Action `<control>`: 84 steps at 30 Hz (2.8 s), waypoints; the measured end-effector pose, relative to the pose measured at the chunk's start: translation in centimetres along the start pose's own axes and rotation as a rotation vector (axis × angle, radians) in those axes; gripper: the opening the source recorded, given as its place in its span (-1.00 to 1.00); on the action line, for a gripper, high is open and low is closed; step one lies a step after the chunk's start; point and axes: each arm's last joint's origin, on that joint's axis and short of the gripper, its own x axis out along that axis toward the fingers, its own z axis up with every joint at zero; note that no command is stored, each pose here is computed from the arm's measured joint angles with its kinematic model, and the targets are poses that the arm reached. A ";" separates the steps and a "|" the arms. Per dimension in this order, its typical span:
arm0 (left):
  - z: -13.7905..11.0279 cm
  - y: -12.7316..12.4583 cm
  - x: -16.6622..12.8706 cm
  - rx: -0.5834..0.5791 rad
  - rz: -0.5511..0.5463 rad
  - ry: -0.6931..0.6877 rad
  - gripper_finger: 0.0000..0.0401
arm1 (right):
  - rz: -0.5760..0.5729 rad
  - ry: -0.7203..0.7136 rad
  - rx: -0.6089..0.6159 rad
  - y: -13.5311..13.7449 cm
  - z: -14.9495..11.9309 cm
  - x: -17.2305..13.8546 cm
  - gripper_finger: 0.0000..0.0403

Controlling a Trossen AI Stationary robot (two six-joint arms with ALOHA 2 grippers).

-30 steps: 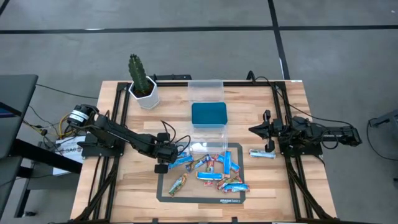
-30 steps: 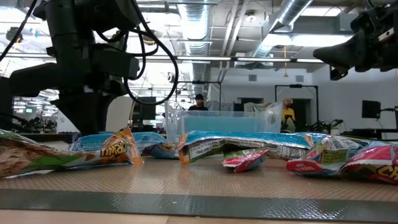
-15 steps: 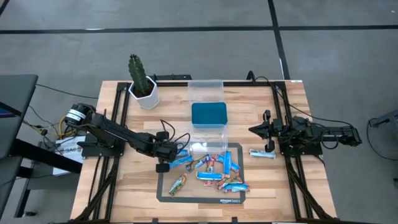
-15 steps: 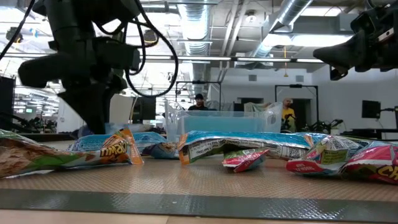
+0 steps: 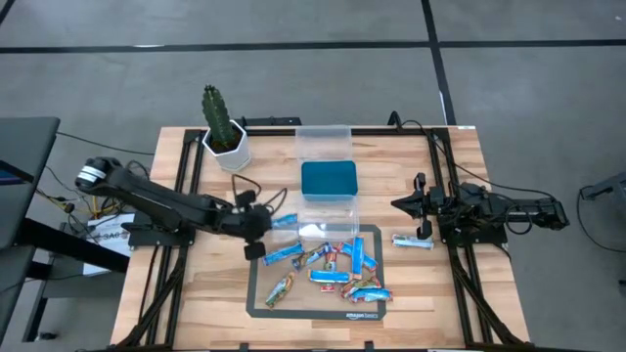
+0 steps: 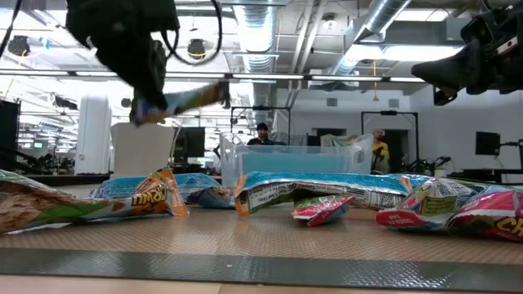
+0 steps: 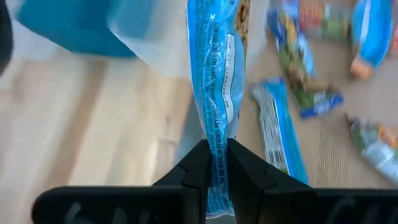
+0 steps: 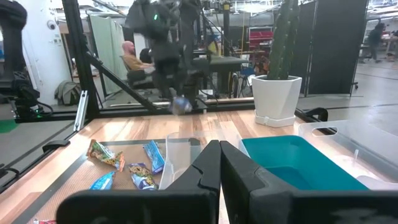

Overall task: Pick and place Granola Bars by type
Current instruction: Put the blue granola bar into the bottom transparent bin

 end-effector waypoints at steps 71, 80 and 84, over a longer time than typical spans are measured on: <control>12.4 -0.7 11.0 0.406 -0.006 0.187 -0.81 | 0.000 0.000 0.000 0.0 0.0 0.0 -1.00; 12.3 -0.7 11.0 0.406 -0.005 0.199 -0.68 | 0.000 0.000 0.000 0.0 0.0 0.0 -1.00; 12.3 -0.6 11.0 0.399 0.007 0.199 -0.49 | 0.000 0.000 0.000 0.0 0.0 0.0 -1.00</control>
